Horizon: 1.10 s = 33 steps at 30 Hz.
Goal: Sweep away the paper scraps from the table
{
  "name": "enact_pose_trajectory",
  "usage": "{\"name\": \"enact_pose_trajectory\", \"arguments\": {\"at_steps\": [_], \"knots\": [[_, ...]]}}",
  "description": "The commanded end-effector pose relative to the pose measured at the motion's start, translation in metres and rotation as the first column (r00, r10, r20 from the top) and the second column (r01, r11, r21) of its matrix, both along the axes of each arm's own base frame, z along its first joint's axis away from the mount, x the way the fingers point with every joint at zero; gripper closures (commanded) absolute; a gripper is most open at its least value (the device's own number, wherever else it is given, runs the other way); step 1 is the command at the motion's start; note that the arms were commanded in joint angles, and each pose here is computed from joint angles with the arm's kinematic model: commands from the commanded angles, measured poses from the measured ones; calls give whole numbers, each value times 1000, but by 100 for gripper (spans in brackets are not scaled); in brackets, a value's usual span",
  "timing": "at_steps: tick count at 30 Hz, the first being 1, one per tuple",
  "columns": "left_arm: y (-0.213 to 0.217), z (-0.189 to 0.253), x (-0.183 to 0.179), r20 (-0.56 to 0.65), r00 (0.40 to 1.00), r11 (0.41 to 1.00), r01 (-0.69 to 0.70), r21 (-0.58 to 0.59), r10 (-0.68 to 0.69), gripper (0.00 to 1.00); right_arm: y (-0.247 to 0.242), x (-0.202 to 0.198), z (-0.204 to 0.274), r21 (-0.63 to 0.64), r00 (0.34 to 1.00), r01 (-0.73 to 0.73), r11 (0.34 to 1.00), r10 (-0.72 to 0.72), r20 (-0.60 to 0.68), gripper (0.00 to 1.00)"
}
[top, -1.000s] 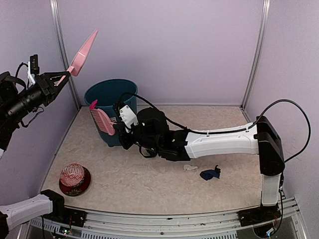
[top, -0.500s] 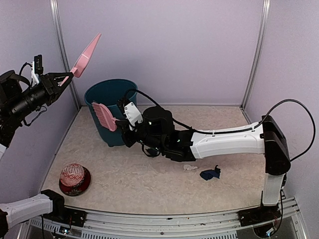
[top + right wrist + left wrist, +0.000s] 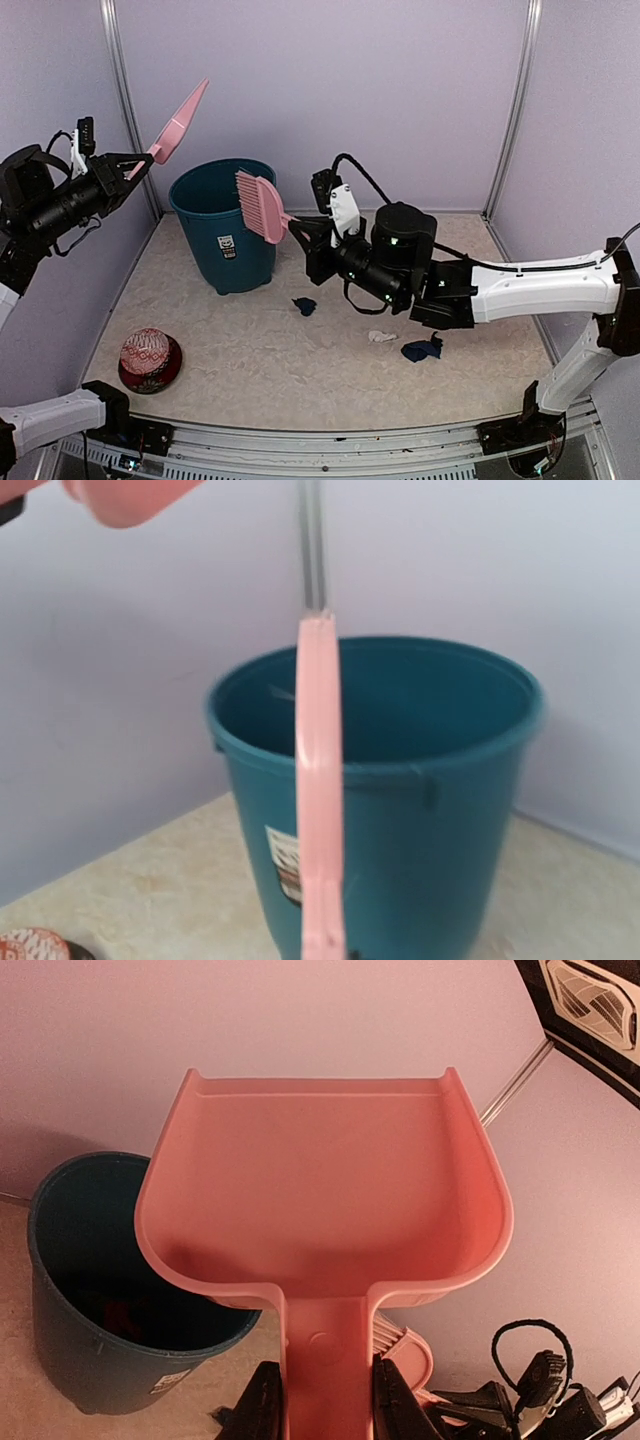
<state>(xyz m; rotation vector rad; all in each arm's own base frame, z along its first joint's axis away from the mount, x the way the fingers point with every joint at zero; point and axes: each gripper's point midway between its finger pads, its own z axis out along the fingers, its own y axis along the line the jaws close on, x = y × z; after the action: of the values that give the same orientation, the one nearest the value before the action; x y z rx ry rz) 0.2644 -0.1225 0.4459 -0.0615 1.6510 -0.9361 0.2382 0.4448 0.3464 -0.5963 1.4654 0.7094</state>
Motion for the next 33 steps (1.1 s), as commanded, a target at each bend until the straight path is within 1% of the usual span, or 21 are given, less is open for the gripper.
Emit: {"name": "enact_pose_trajectory", "arguments": {"at_steps": [1, 6, 8, 11, 13, 16, 20, 24, 28, 33], "knots": [[6, -5, 7, 19, 999, 998, -40, 41, 39, 100, -32, 9, -24, 0, 990, 84, 996, -84, -109, 100], [11, -11, 9, 11, 997, 994, -75, 78, 75, 100, -49, 20, -71, 2, 951, 134, 991, -128, -280, 100], [12, -15, 11, 3, 997, 992, -78, 94, 79, 100, -48, 27, -93, -4, 918, 144, 990, -135, -373, 100], [11, -21, 13, -13, 997, 990, -76, 116, 78, 100, -35, 29, -114, 23, 879, 78, 997, -58, -474, 100], [10, -25, 14, -24, 997, 989, -73, 129, 77, 100, -25, 30, -122, 51, 868, 33, 998, -3, -497, 100], [7, -30, 12, -31, 997, 986, -69, 151, 74, 100, -14, 37, -136, 55, 829, 15, 998, 18, -559, 100], [-1, -41, 8, -52, 996, 979, -60, 193, 72, 100, -2, 50, -165, 88, 729, 12, 996, 52, -683, 100], [-15, -45, 1, -48, 997, 971, -52, 234, 65, 100, -1, 64, -196, 83, 636, 58, 995, 27, -771, 100], [-33, -47, -8, -40, 998, 962, -27, 273, 39, 100, -11, 75, -231, 30, 533, 124, 992, -41, -845, 100], [-61, -52, -19, -37, 999, 950, 35, 310, -24, 100, -40, 81, -258, -60, 450, 200, 978, -146, -881, 100]]}}
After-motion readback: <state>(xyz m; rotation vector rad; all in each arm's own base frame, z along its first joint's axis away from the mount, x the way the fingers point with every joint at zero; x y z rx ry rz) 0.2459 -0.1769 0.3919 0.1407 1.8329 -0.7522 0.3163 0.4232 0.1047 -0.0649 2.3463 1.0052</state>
